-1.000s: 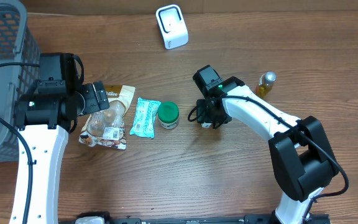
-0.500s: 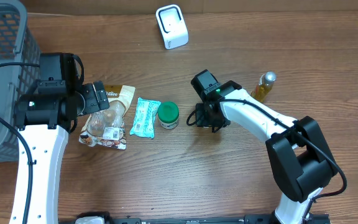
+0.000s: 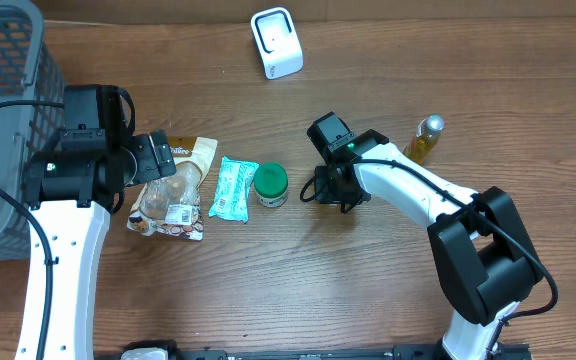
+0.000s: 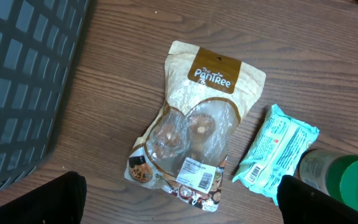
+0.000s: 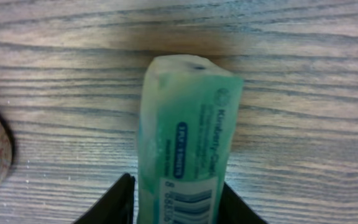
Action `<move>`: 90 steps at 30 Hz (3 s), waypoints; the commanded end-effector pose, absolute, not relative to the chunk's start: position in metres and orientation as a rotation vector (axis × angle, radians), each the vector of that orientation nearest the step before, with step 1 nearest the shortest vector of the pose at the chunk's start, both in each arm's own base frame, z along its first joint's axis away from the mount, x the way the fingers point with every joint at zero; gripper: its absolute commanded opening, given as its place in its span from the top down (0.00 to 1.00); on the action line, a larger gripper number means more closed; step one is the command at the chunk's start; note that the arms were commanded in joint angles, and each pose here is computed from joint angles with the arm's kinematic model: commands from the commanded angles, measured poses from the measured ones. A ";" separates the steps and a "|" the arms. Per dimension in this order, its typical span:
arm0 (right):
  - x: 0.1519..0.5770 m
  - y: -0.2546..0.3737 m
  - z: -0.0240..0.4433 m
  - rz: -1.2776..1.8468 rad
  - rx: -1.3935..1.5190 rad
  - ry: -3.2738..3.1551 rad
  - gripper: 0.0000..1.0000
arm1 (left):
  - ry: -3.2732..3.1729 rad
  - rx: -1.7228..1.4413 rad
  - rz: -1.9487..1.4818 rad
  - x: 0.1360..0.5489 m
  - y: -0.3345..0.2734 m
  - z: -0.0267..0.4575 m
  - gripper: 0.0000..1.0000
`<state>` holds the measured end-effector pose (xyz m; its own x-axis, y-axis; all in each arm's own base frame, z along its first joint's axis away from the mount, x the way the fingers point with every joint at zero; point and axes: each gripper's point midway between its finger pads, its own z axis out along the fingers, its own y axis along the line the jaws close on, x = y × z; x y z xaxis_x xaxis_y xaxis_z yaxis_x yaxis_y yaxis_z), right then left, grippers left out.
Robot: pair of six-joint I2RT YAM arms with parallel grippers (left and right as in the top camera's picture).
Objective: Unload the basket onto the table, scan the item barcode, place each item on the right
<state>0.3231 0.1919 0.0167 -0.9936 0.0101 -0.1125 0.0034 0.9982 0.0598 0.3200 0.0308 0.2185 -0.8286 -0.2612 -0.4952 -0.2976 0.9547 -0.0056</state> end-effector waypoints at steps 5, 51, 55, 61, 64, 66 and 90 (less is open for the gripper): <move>0.327 0.189 0.015 0.055 0.017 3.005 0.61 | 2.585 -0.407 0.090 0.323 0.030 0.222 0.00; 0.370 0.185 0.026 -0.022 0.025 2.800 0.37 | 2.585 -0.407 0.090 0.323 0.030 0.222 0.00; 0.377 0.190 0.034 -0.001 0.029 2.776 0.35 | 2.585 -0.407 0.090 0.323 0.030 0.222 0.00; 0.412 0.198 0.095 0.096 0.077 2.646 0.30 | 2.584 -0.407 0.090 0.323 0.030 0.222 0.00; 0.420 0.190 0.108 0.097 0.109 2.634 0.29 | 2.585 -0.407 0.090 0.323 0.030 0.222 0.01; 0.419 0.182 0.107 0.079 0.128 2.650 0.29 | 2.585 -0.407 0.090 0.323 0.030 0.222 0.01; 0.348 0.135 0.059 -0.068 0.179 2.979 0.78 | 2.585 -0.407 0.090 0.323 0.030 0.222 0.00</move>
<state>0.3513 0.1315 0.0544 -0.9810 0.1072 -0.1615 0.1202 0.9900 -0.0734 0.3201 0.0308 0.2185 -0.8284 -0.2612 -0.4956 -0.2976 0.9547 -0.0057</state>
